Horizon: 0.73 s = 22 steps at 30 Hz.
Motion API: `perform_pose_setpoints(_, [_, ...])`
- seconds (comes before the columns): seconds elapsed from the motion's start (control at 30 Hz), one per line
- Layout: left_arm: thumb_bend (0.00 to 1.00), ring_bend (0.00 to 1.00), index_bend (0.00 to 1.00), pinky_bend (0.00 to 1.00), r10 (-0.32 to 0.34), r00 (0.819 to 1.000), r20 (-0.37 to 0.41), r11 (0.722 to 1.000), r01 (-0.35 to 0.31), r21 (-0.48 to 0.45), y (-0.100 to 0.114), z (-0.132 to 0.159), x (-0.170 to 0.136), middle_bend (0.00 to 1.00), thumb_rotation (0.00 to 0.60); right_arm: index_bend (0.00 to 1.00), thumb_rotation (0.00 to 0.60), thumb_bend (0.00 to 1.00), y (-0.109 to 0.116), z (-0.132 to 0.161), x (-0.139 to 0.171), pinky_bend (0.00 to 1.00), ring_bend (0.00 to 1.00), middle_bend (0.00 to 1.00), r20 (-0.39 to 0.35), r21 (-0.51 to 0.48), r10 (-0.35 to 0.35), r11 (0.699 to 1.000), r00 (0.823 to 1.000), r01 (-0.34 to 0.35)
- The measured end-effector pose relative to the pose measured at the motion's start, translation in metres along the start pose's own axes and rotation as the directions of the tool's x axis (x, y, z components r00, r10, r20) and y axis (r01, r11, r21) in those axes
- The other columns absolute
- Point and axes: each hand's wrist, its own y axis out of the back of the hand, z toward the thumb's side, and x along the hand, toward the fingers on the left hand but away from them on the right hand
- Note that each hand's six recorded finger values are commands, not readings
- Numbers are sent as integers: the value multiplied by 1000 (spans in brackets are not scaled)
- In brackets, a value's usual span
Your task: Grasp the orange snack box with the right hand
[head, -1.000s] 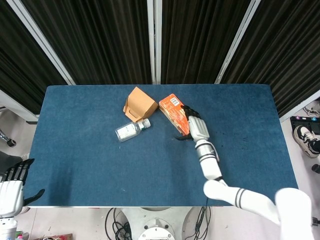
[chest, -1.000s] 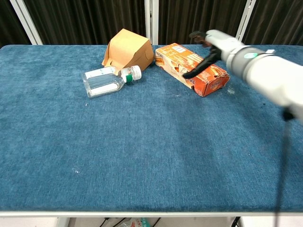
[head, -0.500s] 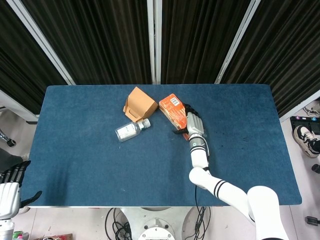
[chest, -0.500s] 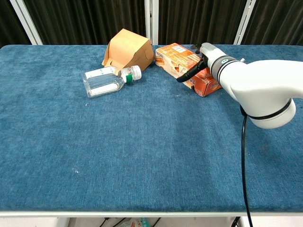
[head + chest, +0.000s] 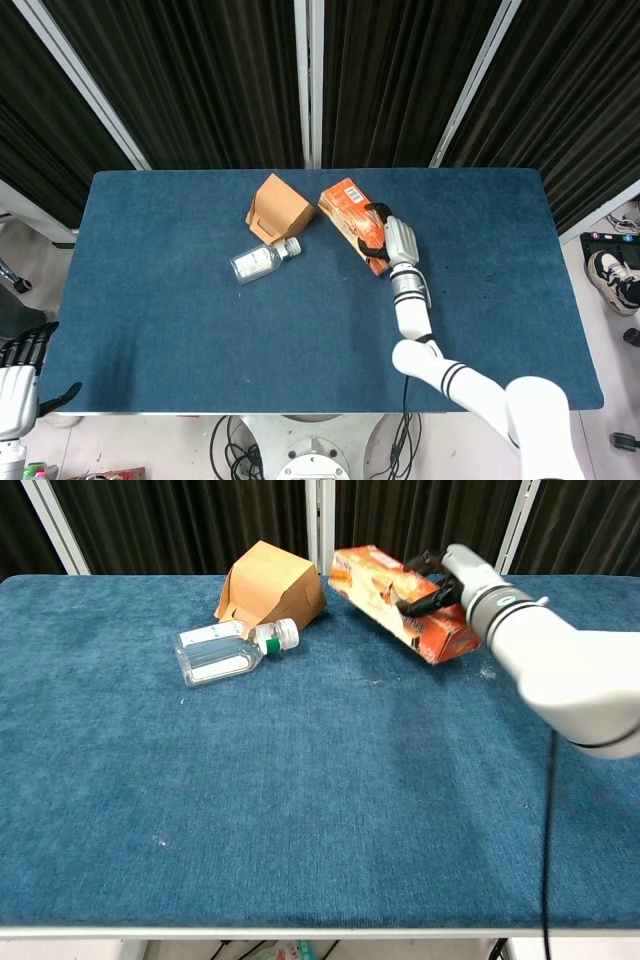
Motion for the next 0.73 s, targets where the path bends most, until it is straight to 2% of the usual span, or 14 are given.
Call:
perform_pose_setpoints(0.13, [20,139,134,191,1,1000,-4,1000,-1,6,2,0,1,159,600,476,600,485,16,15,19,499,289,359,-144,12,5,1000,990,-3])
perform_pose_setpoints(0.17, [20,139,134,191,1,1000,-3,1000,-1,8,2,1,1,159,600,476,600,484,19,20,25,499,289,359,-185,19,12,1000,983,-9])
perform_pose_setpoints(0.23, [20,139,134,191,3,1000,2,1000,-3,11,3,4,2,159,600,477,600,483,26,34,42,499,288,357,-282,37,43,999,958,-34])
perform_pose_setpoints(0.27, [20,139,134,191,4,1000,5,1000,-4,12,3,5,2,159,600,477,600,482,27,40,49,499,287,357,-324,46,63,998,944,-50])
perform_pose_setpoints(0.37, [20,139,134,191,8,1000,13,1000,-9,15,5,10,3,159,600,476,600,482,26,60,72,499,287,356,-441,89,141,990,887,-113])
perform_pose_setpoints(0.4, [20,139,134,191,9,1000,14,1000,-9,16,6,10,2,159,600,476,600,482,24,67,80,499,287,356,-476,112,172,985,862,-135])
perform_pose_setpoints(0.6, [20,139,134,191,11,1000,-1,1000,-11,22,8,10,-1,159,600,472,600,480,-3,104,103,499,287,356,-604,196,288,957,743,-212])
perform_pose_setpoints(0.7, [20,139,134,191,12,1000,-4,1000,-12,24,9,10,-3,159,600,472,600,479,-14,117,110,497,287,356,-637,198,302,953,709,-227])
perform_pose_setpoints(0.73, [20,139,134,191,12,1000,-5,1000,-12,24,9,10,-3,159,600,472,600,479,-16,120,111,497,287,356,-643,196,300,954,705,-227])
